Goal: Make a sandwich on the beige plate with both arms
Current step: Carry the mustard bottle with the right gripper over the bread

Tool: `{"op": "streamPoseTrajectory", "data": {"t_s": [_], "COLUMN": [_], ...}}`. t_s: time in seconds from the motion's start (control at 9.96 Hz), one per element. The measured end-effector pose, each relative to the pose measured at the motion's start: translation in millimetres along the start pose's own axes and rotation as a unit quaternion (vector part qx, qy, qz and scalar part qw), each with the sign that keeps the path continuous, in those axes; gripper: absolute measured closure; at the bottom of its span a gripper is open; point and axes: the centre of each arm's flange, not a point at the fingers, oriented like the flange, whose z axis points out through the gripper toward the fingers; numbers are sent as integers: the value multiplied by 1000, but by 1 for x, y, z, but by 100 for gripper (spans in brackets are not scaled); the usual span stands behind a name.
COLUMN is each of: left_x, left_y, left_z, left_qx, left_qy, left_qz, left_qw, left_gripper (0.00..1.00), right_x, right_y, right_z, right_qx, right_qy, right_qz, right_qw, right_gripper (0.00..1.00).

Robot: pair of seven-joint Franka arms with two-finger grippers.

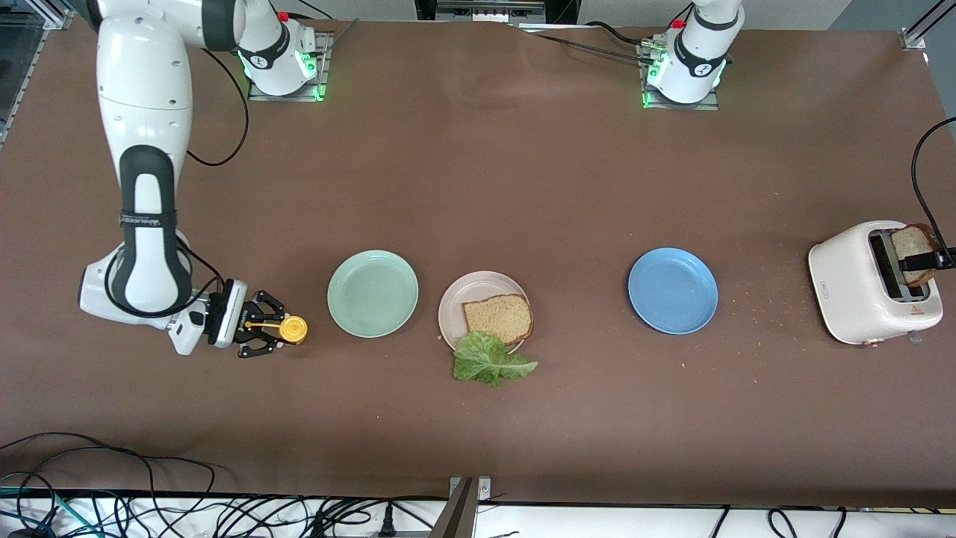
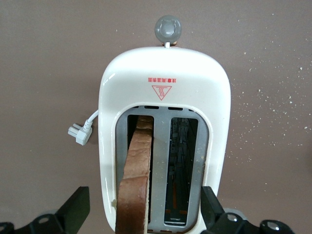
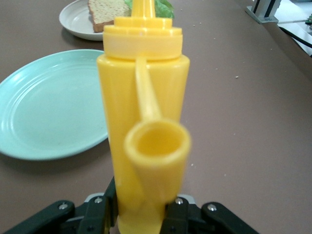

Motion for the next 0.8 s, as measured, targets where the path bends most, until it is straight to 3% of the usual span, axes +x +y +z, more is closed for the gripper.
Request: {"op": "streamPoseTrajectory", "data": {"t_s": [0.1, 0.4, 0.8], "left_x": [0, -1, 0], "left_y": [0, -1, -1], "left_z": [0, 1, 1], "left_qx": [0, 0, 0], "left_qy": [0, 0, 0], "left_qz": [0, 0, 1], "left_qw": [1000, 1000, 1000], "left_gripper": [0, 0, 0], "right_x": [31, 132, 192], "right_y": [2, -9, -34], "right_z": [0, 16, 57], "right_qx": [-6, -27, -68], "right_qy": [-30, -138, -261], "right_qz": [11, 22, 24], "right_qw": [999, 990, 963], "right_gripper": [66, 67, 67]}}
